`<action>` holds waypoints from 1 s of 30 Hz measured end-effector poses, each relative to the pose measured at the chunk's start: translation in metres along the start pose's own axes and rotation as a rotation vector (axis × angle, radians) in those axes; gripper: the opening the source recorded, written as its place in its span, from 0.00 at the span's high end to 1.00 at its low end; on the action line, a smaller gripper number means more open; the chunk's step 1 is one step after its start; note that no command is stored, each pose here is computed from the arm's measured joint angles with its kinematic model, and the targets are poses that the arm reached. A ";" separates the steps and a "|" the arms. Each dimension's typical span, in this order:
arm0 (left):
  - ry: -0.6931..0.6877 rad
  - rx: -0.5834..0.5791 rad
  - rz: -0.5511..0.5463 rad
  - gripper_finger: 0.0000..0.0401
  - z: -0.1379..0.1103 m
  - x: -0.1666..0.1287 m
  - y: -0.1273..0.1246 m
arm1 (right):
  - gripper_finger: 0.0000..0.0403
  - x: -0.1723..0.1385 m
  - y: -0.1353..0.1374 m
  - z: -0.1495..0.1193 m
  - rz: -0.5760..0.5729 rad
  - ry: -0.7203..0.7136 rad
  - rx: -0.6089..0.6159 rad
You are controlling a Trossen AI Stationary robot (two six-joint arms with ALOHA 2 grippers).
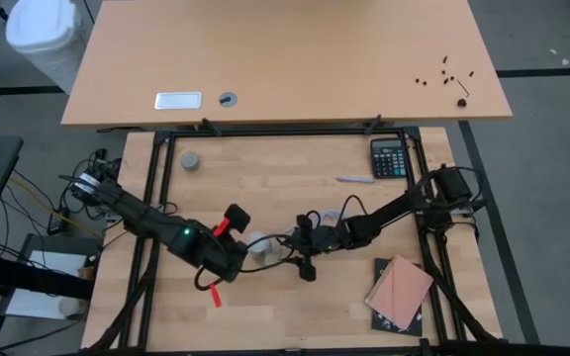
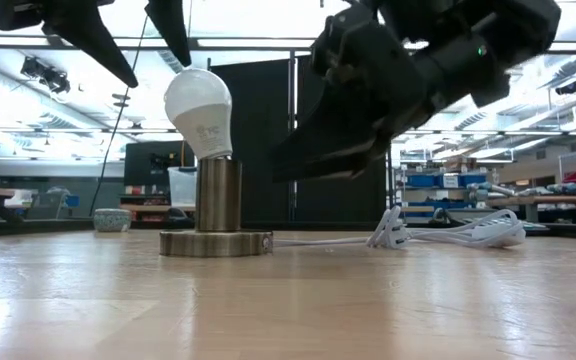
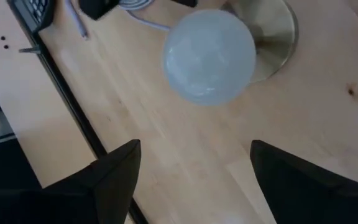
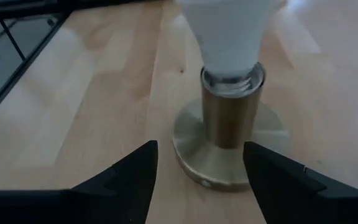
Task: Screw lightbulb
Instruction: Insert the lightbulb into the bronze lamp socket
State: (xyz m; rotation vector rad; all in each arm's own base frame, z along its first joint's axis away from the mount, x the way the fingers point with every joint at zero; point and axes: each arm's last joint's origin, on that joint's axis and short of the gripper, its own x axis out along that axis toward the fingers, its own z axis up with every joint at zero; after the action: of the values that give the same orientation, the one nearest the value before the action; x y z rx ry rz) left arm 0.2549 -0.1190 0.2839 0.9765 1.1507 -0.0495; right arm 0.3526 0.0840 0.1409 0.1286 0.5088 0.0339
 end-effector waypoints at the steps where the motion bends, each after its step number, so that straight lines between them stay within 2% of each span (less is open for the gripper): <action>1: 0.002 -0.020 0.000 0.23 0.000 0.000 0.000 | 0.39 -0.003 0.000 0.002 -0.006 0.008 -0.004; 6: 0.017 -0.187 0.002 0.23 -0.002 -0.001 -0.002 | 0.39 -0.017 -0.001 0.009 -0.027 0.059 -0.007; 14: -0.035 -0.248 0.025 0.23 -0.002 -0.019 -0.015 | 0.39 -0.041 -0.003 0.021 -0.105 0.091 0.013; 21: -0.140 -0.387 0.072 0.23 -0.029 -0.033 -0.022 | 0.39 -0.051 -0.003 0.029 -0.114 0.069 0.016; 30: -0.273 -0.614 0.060 0.23 -0.067 -0.039 -0.030 | 0.39 -0.051 -0.004 0.025 -0.126 0.105 0.040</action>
State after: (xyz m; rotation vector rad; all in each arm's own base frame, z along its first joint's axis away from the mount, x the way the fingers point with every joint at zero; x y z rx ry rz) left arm 0.1728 -0.1094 0.2911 0.4382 0.8068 0.2039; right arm 0.3203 0.0736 0.1870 0.1339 0.6216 -0.0927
